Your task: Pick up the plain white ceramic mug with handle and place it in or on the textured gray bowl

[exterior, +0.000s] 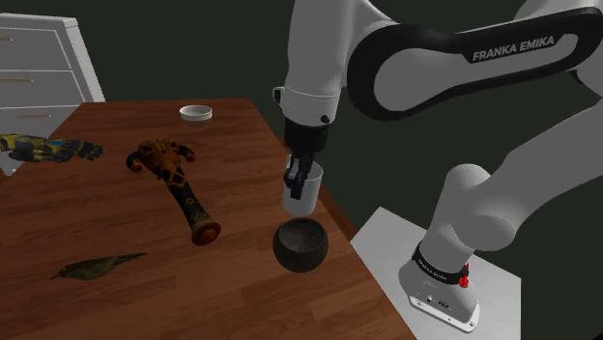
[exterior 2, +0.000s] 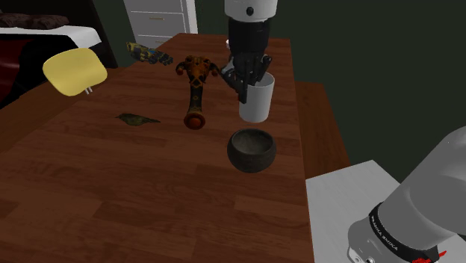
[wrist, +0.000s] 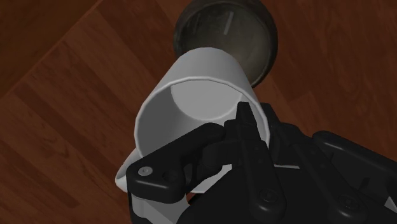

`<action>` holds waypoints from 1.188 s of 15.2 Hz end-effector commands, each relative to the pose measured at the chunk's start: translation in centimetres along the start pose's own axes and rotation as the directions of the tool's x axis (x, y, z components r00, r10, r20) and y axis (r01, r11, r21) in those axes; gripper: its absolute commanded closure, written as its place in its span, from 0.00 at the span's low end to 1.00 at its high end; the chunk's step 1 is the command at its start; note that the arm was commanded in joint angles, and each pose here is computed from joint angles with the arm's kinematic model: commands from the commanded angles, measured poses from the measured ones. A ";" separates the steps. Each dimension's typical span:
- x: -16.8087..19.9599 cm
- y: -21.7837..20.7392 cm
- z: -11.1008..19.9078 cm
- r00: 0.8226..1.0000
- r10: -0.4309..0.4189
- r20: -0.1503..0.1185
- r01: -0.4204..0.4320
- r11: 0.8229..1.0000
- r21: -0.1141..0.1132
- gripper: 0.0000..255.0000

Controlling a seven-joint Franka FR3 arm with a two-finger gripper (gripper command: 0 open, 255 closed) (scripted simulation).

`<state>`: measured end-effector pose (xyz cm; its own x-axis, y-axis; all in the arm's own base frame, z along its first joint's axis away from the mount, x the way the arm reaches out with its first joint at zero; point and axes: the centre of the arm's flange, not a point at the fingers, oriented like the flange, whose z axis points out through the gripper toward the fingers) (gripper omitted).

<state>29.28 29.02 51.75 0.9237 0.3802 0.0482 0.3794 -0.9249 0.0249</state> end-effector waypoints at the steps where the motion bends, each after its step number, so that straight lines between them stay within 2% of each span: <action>1: -0.2 0.1 1.0 1.000 0.000 -0.001 0.000 1.000 0.000 1.00; 12: -0.5 -0.1 6.7 1.000 0.000 -0.001 0.000 1.000 0.000 1.00; 18: -0.5 -0.1 6.7 1.000 0.000 -0.001 0.000 1.000 0.000 1.00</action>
<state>29.16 28.89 45.05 0.9237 0.3800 0.0486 0.3792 -0.9250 0.0248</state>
